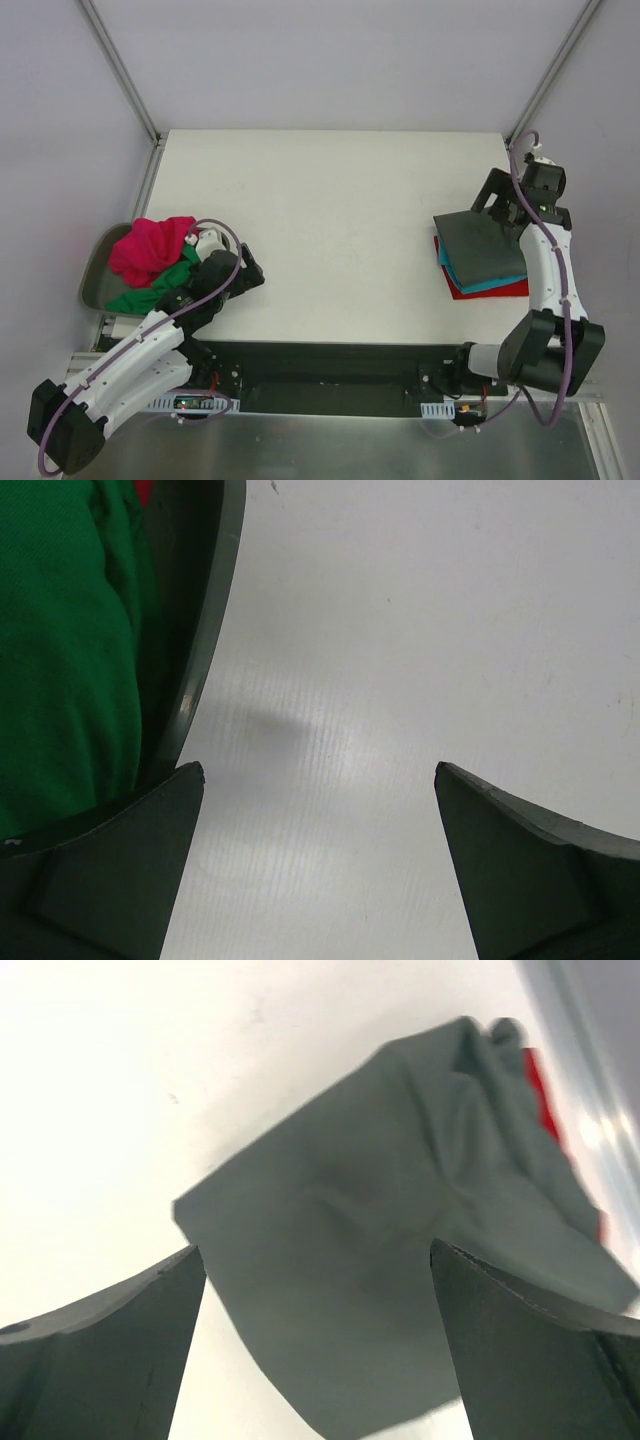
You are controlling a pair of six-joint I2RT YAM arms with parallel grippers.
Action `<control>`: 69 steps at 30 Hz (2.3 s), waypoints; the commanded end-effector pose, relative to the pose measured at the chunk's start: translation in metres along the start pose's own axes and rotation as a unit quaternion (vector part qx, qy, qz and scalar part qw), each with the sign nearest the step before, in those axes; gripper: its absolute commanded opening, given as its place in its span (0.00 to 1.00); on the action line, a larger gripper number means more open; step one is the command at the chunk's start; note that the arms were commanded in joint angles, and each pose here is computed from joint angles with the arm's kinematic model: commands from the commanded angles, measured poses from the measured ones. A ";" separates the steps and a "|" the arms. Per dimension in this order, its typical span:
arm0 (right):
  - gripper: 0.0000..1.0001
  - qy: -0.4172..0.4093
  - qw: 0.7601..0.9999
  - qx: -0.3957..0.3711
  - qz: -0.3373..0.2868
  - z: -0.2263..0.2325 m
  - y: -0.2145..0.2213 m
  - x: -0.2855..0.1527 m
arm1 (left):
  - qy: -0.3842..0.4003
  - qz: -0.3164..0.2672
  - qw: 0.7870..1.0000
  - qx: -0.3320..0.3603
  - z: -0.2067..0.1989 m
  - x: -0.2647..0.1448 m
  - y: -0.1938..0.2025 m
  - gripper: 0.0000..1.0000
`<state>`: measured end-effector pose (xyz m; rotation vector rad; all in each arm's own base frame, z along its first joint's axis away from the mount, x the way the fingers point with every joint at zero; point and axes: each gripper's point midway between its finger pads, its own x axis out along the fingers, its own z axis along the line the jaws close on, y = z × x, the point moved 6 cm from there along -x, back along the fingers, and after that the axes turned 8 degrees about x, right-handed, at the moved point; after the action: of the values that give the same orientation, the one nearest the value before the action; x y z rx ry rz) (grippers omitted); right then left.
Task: Fold and stack the t-shirts
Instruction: Put the neatly folded tshirt into the corner of the board with the right arm
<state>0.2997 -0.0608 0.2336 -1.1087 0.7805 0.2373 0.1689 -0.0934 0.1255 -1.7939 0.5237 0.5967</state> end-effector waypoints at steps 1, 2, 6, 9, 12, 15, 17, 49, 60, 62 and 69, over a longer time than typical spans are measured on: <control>0.96 -0.122 0.989 0.046 0.062 0.022 0.006 0.029 | 0.013 0.003 1.000 -0.022 -0.009 -0.005 -0.006 0.99; 0.96 -0.121 0.989 0.053 0.072 0.019 0.004 0.034 | 0.012 0.004 1.000 -0.024 -0.009 -0.005 -0.006 0.99; 0.96 -0.116 0.986 0.072 0.096 0.005 -0.002 0.063 | 0.010 0.005 1.000 -0.027 -0.008 -0.005 -0.005 0.99; 0.96 -0.087 0.991 0.056 0.087 -0.005 -0.010 0.088 | 0.010 0.007 1.000 -0.028 -0.009 -0.004 -0.005 0.99; 0.96 -0.071 0.992 0.056 0.090 -0.014 -0.019 0.107 | 0.008 0.013 1.000 -0.023 -0.009 -0.003 -0.004 0.99; 0.96 -0.075 0.991 0.064 0.096 -0.019 -0.024 0.120 | 0.007 0.017 1.000 -0.020 -0.009 -0.002 -0.002 0.99; 0.96 -0.098 0.988 0.072 0.099 -0.017 -0.029 0.123 | 0.006 0.019 1.000 -0.019 -0.009 -0.002 -0.003 0.99; 0.96 -0.175 0.978 0.110 0.031 0.003 -0.104 0.037 | 0.039 0.002 0.999 0.011 -0.025 -0.013 -0.027 0.99; 0.96 -0.297 0.953 0.024 0.058 0.068 0.092 -0.075 | 0.013 -0.020 1.000 -0.004 -0.006 -0.040 -0.035 0.99; 0.96 -0.326 0.942 0.030 0.074 0.062 0.125 -0.078 | -0.006 -0.021 1.000 -0.011 0.001 -0.042 -0.033 0.99; 0.96 -0.392 0.918 0.033 0.048 0.053 0.164 -0.083 | -0.055 -0.017 0.998 -0.029 0.011 -0.043 -0.033 0.99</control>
<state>0.1691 0.0665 0.1566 -0.8005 0.3429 0.7131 0.1550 -0.0821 0.1654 -1.8262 0.4897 0.6202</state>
